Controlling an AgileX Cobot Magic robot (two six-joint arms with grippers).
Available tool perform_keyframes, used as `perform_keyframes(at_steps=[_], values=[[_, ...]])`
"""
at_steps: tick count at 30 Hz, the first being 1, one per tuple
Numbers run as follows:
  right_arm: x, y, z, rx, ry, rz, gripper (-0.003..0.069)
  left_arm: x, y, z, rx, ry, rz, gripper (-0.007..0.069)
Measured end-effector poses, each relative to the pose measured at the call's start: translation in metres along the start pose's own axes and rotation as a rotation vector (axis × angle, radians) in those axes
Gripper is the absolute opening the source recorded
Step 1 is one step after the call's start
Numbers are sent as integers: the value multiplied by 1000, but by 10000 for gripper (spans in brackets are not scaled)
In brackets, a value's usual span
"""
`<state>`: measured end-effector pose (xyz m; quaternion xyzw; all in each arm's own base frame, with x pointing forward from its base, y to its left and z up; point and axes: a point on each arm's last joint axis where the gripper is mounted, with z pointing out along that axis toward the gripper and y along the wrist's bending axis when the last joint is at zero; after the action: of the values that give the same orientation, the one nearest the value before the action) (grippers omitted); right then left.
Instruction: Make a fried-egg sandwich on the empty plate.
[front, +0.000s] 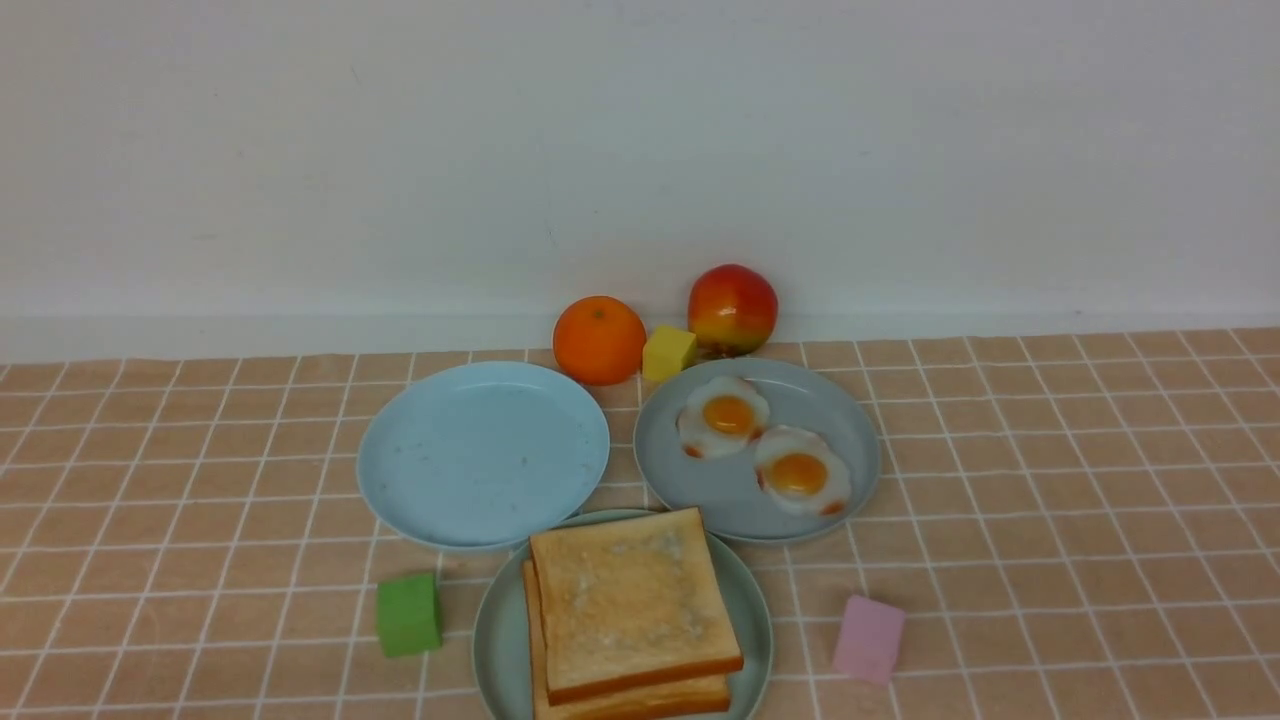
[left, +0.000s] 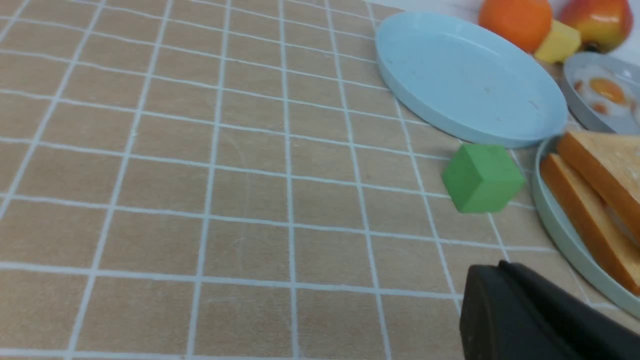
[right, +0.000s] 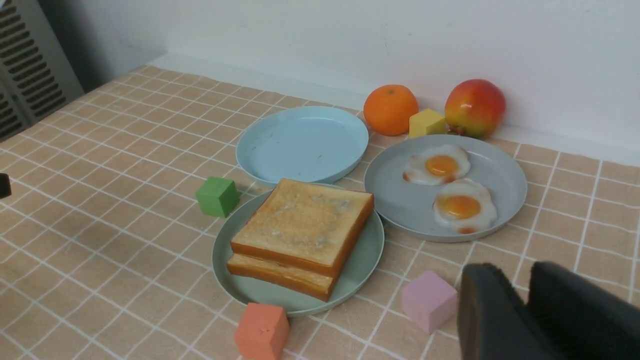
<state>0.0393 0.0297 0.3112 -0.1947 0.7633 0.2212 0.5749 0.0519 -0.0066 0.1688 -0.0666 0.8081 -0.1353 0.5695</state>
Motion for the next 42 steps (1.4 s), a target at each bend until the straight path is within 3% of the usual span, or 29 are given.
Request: perform_keyframes(at_steps=[5, 19, 27, 42], values=[[0, 0, 0, -1, 1, 1, 150, 0, 0, 0, -4, -2, 10, 8], [0, 0, 0, 1, 1, -1, 169, -1, 2, 0, -37, -7, 213, 20], [0, 0, 0, 1, 1, -1, 174, -2, 5, 0, -97, -23, 169, 25], [0, 0, 0, 1, 2, -1, 202, -3, 5, 0, -99, -35, 158, 39]])
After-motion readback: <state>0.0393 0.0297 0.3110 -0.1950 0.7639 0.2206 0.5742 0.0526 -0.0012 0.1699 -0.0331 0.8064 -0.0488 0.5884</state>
